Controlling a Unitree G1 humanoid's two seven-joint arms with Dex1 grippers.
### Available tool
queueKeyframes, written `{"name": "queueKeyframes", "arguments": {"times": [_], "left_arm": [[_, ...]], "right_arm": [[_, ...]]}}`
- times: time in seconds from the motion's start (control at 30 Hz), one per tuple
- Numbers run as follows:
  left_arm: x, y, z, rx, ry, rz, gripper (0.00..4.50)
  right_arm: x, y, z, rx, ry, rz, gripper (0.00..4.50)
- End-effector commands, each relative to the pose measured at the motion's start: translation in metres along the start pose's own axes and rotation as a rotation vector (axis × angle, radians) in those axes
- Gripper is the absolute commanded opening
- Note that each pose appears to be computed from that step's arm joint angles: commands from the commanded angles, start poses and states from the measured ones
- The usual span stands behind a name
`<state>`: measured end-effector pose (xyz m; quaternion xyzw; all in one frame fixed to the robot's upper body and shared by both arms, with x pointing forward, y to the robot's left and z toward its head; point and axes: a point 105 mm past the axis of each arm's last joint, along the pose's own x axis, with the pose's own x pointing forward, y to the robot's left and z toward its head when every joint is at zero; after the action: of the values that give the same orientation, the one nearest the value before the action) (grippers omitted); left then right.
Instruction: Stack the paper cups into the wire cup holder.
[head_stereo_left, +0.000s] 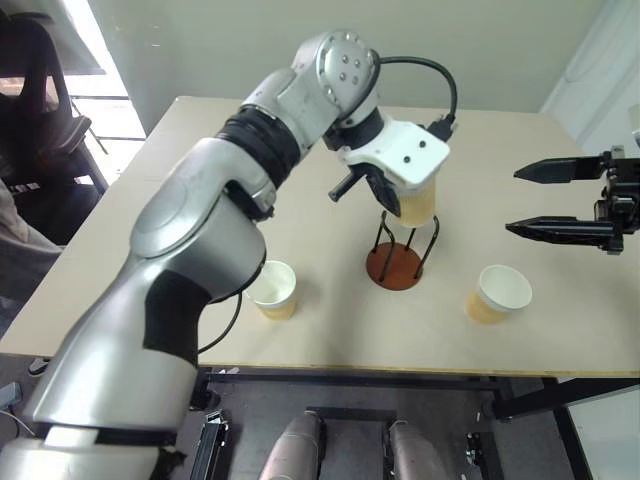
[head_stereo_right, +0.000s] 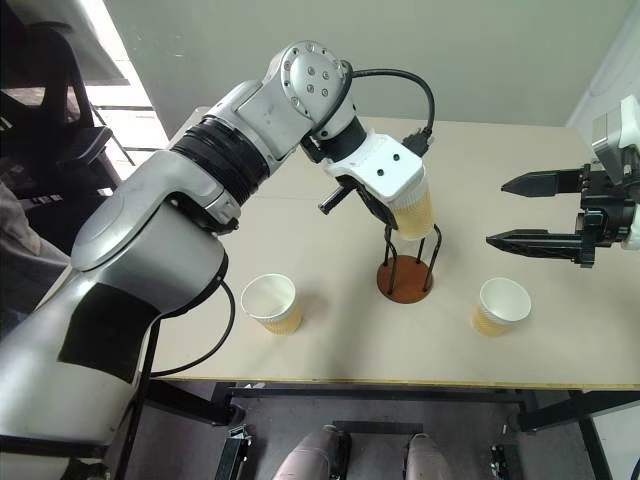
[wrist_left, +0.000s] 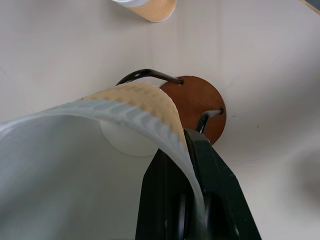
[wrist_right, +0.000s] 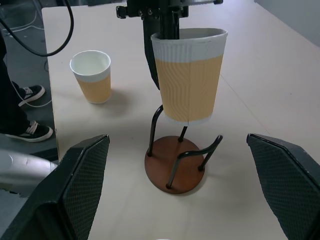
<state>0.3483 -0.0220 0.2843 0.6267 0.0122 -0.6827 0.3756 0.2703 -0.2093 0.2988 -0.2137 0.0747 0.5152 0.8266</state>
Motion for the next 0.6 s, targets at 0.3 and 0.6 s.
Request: {"name": "queueKeyframes", "arguments": {"times": [0.3,0.6], "left_arm": [[0.001,-0.004,-0.004,0.055,0.073,-0.056,0.03],[0.001,-0.003,-0.009,0.064,0.109,-0.056,0.03]], "right_arm": [[-0.008,0.001,0.013,-0.052,-0.034,-0.037,4.5],[-0.008,0.001,0.013,-0.055,-0.036,-0.043,4.5]]}}
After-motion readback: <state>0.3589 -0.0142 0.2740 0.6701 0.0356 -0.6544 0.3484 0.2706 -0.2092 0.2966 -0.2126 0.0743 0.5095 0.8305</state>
